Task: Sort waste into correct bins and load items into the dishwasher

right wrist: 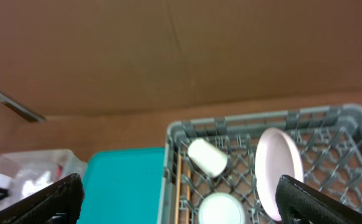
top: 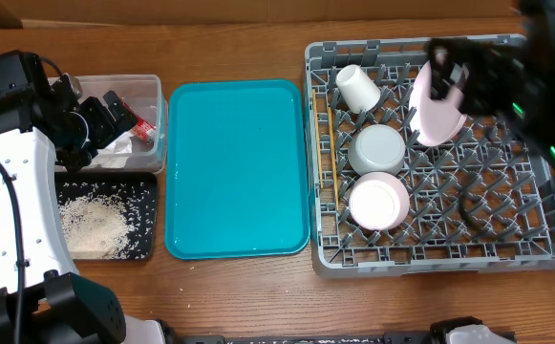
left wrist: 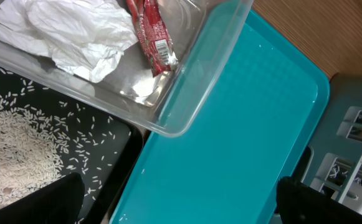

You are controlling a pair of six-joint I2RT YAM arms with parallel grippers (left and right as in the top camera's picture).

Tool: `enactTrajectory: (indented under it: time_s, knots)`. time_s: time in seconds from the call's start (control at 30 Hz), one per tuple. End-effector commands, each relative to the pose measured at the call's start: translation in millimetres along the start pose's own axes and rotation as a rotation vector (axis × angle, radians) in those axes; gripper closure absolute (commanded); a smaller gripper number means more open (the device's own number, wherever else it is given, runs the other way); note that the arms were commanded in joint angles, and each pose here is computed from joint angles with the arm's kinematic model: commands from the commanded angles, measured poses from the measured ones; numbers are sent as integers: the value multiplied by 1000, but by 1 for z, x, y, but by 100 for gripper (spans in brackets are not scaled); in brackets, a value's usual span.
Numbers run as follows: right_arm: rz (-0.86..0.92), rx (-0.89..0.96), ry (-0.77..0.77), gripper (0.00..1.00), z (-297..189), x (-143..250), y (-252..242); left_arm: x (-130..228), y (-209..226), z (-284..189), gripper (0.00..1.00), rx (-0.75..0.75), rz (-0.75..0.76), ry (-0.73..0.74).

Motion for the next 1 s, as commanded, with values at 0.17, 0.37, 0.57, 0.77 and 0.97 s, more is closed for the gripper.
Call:
enactTrajectory:
  time_s: [0.17,0.37,0.57,0.77,0.97]
  knots:
    - [-2,36,-120,0,-77,36,-10,-3,-6,-12,0,14,36,-35]
    - [0,25,-196,0,-92,93,-17,-3,-6,-12,0,14,36,-35]
    - [-2,9,-309,0,-77,141,-24,-3,-6,-12,0,14,36,-35]
    - [-4,-9,-415,0,-51,177,-30,-3,-6,-12,0,14,36,-35]
    - [55,-50,-565,0,-15,202,-35,-3,-6,-12,0,14,36,-35]
Point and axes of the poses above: each gripper's point midway between its finger pads, its own z axis out along the fingers, its own y axis along the line the jaws close on, x = y × z, the point moved 1 cm from there along -z, back along the fingers, and after that the axes turned 8 degrees about -z, right-handed, at the moved point
